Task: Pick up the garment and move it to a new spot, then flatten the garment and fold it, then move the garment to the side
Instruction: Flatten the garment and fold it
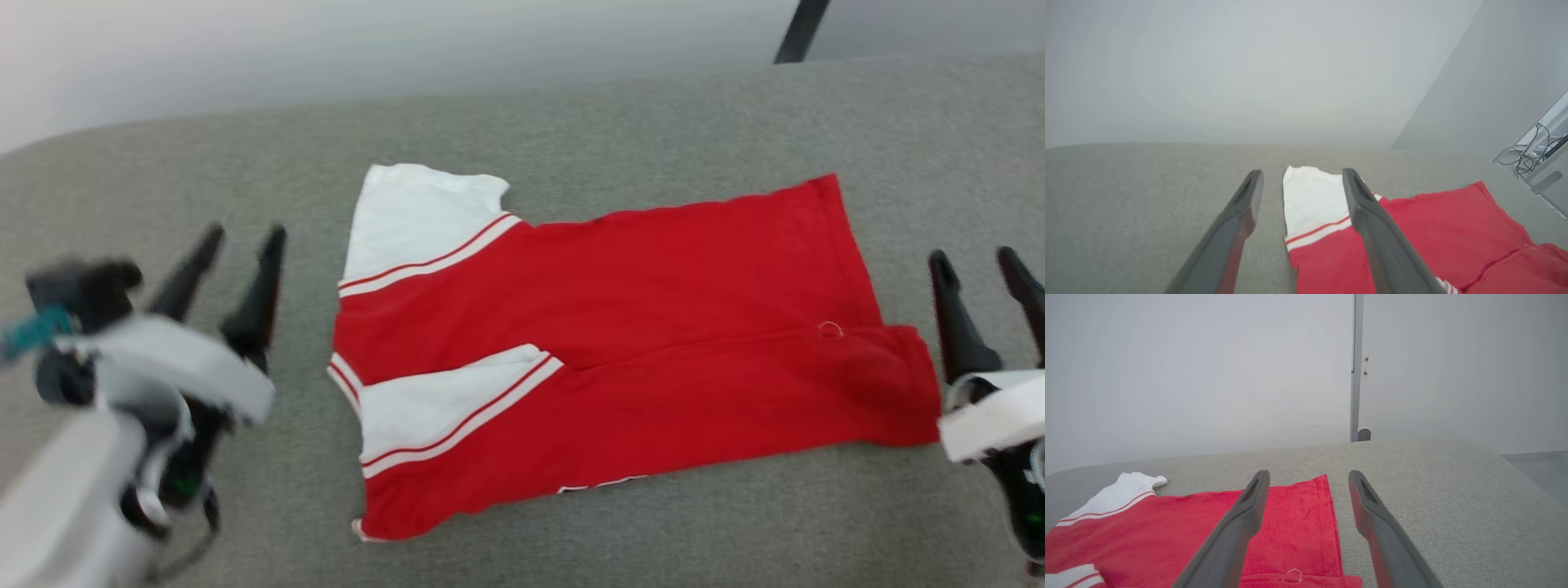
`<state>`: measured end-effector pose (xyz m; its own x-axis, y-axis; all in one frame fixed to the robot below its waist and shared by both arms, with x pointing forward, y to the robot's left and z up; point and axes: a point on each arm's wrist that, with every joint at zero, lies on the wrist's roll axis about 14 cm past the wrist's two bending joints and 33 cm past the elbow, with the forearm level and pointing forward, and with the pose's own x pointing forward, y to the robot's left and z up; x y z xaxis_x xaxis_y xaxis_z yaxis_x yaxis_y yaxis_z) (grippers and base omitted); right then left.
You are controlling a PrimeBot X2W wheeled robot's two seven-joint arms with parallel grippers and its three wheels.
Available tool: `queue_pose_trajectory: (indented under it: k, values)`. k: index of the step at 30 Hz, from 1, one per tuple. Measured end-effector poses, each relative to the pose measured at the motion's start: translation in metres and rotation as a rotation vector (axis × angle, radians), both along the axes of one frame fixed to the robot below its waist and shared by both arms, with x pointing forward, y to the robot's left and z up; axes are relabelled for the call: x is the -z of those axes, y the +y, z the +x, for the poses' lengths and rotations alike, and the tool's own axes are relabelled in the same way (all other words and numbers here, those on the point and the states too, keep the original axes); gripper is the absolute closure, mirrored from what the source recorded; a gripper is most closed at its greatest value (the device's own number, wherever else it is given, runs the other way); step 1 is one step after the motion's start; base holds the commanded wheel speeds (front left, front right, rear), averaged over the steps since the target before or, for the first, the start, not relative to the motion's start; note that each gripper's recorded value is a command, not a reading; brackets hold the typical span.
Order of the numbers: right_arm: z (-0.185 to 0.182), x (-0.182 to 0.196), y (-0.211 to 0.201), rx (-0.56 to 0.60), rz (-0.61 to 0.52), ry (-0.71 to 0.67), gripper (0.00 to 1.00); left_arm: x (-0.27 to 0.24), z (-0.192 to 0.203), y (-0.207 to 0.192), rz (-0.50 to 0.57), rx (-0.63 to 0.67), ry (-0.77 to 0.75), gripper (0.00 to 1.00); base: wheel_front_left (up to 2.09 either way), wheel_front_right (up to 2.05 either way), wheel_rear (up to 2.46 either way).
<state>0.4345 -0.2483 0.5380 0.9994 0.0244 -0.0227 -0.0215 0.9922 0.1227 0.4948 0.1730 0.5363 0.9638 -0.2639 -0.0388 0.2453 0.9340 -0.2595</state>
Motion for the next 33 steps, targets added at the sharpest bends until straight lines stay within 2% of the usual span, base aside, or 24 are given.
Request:
queue_pose_trajectory:
  k: [2, 3, 6, 12, 15, 20, 23, 28, 33]
  values:
    - [0.001, -0.002, 0.002, 0.004, 0.017, -0.016, 0.00, -0.004, 0.009, 0.000, 0.026, 0.003, -0.011, 0.00, 0.00, 0.00, 0.00]
    - [0.004, -0.006, 0.007, 0.007, 0.043, -0.039, 0.00, -0.011, 0.030, 0.001, 0.078, 0.009, -0.018, 0.00, 0.00, 0.00, 0.00]
    - [0.007, -0.009, 0.010, 0.010, 0.060, -0.059, 0.00, -0.017, 0.052, -0.003, 0.126, 0.028, -0.023, 0.00, 0.00, 0.00, 0.00]
    - [0.008, 0.010, 0.006, 0.047, 0.088, -0.032, 0.00, -0.013, 0.112, -0.016, 0.235, 0.064, 0.028, 0.00, 0.00, 0.00, 0.00]
    - [0.001, 0.023, -0.004, 0.086, 0.095, -0.006, 0.00, 0.016, 0.126, -0.037, 0.286, 0.147, 0.137, 0.00, 0.00, 0.00, 0.00]
    - [-0.011, 0.041, -0.014, 0.119, 0.090, 0.035, 0.00, 0.090, 0.125, -0.047, 0.388, 0.217, 0.487, 0.00, 0.00, 0.00, 0.00]
    - [-0.016, 0.047, -0.020, 0.138, 0.088, 0.056, 0.00, 0.117, 0.117, -0.057, 0.396, 0.258, 0.676, 0.00, 0.00, 0.00, 0.00]
    - [-0.012, 0.050, -0.019, 0.128, 0.078, 0.071, 0.00, 0.127, 0.128, -0.051, 0.417, 0.251, 0.784, 0.00, 0.00, 0.00, 0.00]
    - [-0.009, 0.058, -0.016, 0.122, 0.081, 0.085, 0.00, 0.140, 0.139, -0.046, 0.445, 0.249, 0.816, 0.00, 0.00, 0.00, 0.00]
